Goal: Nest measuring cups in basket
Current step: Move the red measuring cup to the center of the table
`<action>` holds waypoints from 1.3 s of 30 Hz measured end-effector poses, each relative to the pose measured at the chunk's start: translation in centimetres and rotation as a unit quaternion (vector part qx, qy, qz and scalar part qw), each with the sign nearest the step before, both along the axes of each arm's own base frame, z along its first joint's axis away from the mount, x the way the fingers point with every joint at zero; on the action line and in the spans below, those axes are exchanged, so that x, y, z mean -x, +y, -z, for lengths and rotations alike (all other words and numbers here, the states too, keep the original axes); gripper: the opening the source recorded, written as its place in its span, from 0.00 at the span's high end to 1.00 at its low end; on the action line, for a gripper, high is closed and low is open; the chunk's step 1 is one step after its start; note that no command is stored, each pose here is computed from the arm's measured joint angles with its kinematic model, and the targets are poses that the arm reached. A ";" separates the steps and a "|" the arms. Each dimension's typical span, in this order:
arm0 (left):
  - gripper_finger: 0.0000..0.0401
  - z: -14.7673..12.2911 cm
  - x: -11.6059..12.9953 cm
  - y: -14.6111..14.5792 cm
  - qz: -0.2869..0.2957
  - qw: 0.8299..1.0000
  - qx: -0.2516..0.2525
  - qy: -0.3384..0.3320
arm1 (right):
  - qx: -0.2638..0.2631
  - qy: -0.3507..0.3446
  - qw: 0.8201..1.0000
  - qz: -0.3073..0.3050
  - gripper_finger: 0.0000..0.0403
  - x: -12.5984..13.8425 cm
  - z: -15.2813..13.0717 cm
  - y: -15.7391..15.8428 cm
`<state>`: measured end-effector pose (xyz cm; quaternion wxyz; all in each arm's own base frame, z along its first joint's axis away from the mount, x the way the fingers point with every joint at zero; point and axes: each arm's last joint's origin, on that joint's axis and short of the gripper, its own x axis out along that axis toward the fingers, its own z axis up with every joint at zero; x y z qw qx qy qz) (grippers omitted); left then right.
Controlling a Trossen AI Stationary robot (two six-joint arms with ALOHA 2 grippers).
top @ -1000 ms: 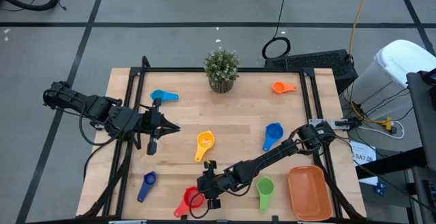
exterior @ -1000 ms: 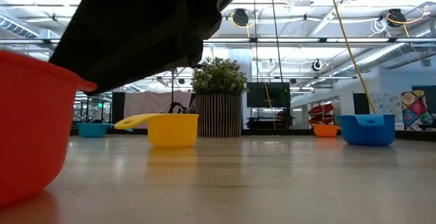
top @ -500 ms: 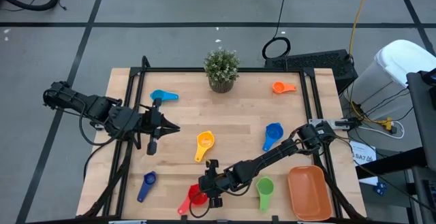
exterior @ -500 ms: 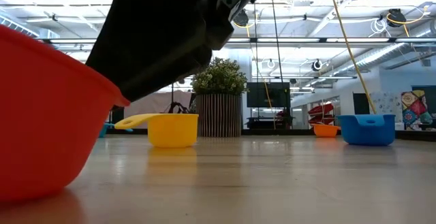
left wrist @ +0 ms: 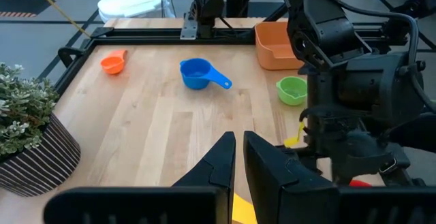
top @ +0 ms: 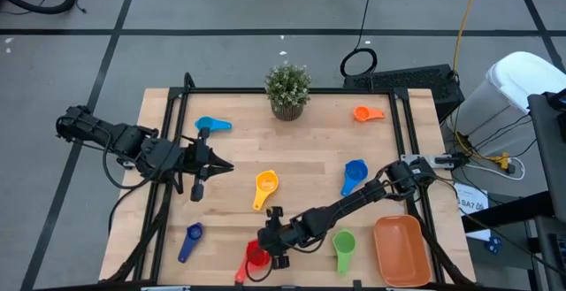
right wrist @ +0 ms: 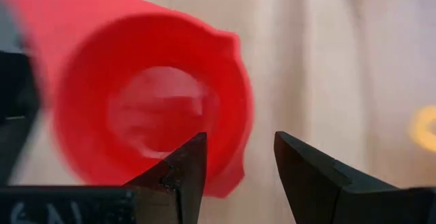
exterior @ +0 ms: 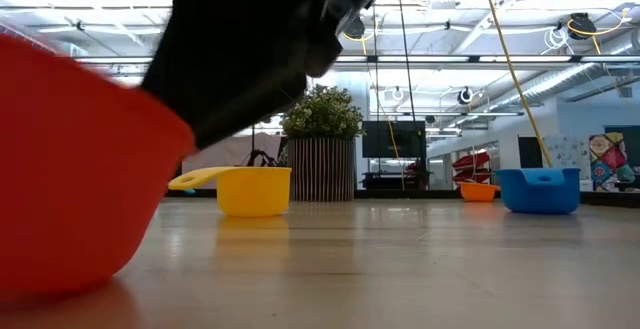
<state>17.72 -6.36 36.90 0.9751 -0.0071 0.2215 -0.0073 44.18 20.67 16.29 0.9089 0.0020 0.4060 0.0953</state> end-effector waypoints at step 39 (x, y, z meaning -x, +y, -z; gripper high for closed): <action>0.91 0.3 0.1 0.0 -0.002 1.000 -0.002 0.015 | 0.223 0.166 0.958 0.076 1.00 3.7 -2.3 -5.8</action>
